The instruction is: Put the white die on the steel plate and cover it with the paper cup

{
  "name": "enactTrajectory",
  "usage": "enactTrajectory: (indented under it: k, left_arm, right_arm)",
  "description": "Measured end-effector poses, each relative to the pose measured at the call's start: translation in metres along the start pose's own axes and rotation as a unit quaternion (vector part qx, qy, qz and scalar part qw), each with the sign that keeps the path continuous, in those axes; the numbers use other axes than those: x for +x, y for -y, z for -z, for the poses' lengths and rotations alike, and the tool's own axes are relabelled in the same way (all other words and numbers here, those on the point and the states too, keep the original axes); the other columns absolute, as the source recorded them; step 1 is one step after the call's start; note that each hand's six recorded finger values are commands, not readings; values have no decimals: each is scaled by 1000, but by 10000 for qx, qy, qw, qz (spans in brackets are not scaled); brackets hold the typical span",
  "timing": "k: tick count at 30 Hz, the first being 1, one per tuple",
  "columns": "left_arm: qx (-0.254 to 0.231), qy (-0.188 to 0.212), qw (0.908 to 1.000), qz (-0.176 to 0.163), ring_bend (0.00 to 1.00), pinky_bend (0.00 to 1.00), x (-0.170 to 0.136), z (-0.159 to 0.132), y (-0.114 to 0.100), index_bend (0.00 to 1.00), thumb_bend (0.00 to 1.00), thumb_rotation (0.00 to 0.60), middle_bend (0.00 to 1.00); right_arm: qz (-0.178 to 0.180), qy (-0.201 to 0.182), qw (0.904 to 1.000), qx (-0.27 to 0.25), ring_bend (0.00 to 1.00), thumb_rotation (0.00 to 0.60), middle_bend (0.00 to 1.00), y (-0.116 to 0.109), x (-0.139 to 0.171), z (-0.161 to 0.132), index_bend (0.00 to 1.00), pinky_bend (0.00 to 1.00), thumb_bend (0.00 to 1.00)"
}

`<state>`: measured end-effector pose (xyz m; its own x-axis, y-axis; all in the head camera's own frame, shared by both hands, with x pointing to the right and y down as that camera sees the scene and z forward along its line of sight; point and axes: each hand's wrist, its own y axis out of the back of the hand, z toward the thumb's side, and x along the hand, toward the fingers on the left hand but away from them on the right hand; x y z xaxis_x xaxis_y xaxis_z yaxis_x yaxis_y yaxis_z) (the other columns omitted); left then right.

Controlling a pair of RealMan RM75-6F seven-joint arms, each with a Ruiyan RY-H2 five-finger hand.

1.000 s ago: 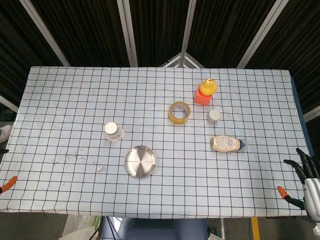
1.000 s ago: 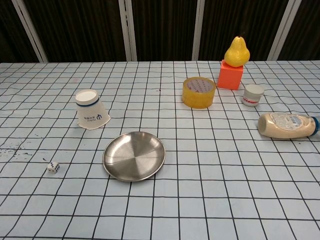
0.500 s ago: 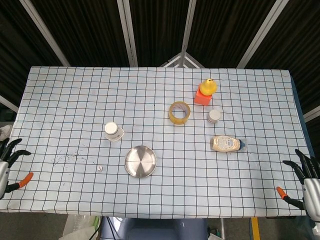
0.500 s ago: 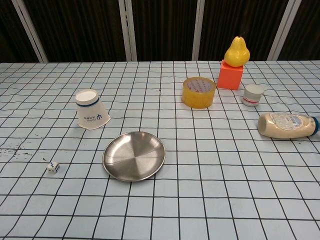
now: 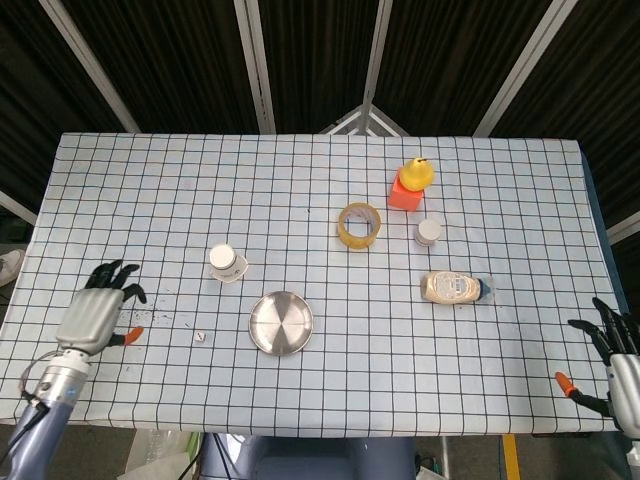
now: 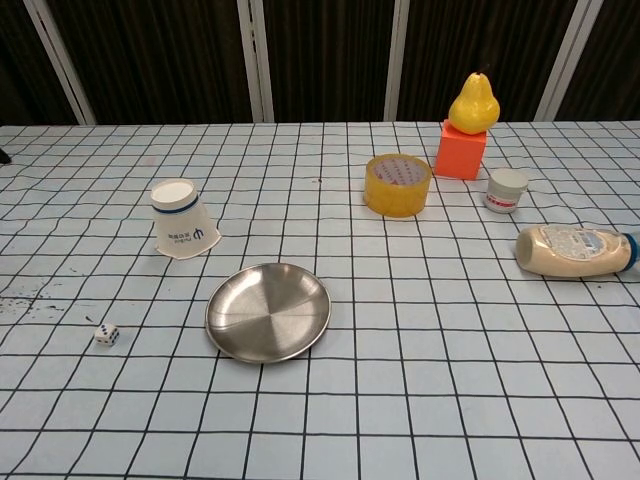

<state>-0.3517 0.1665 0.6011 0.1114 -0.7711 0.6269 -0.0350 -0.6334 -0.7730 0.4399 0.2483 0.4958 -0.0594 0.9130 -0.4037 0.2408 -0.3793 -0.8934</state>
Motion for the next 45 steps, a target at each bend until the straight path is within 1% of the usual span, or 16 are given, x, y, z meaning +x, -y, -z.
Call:
enactTrajectory:
  k: [6,9,12,15,21,27,34,39,45]
  left_arm:
    - [7,157,9992,371,0,0,25,-37,31,429,369,600,94]
    - [114,190,9983,536,0,0,32,-46,46,441,368,600,96]
    - [240,180,9976,629,0,0,36,-52,56,450,369,600,98]
    - [370,103,9971,651,0,0,37,-54,63,452,368,600,99]
    - [456,48,9956,814,0,0,36,-54,78,456,369,600,100]
    - [505,55,9944,928,0,0,36,-54,87,456,369,600,100]
    - [548,76,9946,881,0,0,38,-56,89,459,369,600,102]
    - [581,134,9943,889,0,0,38,-60,92,462,399,600,103]
    - [614,175,9942,860,0,0,41,-64,95,470,400,600,104]
  right_arm:
    - [-23,26,10000,-19,86,600,51,0,-1,3,256,0,235]
    - [-49,45,10000,-23,85,600,51,2,-2,5,256,0,235]
    - [-49,57,10000,-38,86,600,51,2,-2,6,256,0,235]
    - [-33,47,10000,-54,86,600,51,1,-3,6,256,0,234]
    - [-49,-5,10000,-50,86,600,51,1,-2,4,256,0,235]
    - [-56,-8,10000,-48,86,600,51,2,-2,3,256,0,234]
    - [-64,-4,10000,-61,86,600,51,2,-3,3,256,0,235]
    - [-78,-6,9999,-64,86,600,51,3,-3,3,256,0,234]
    - [-69,11,9999,-73,86,600,51,3,-3,4,256,0,234]
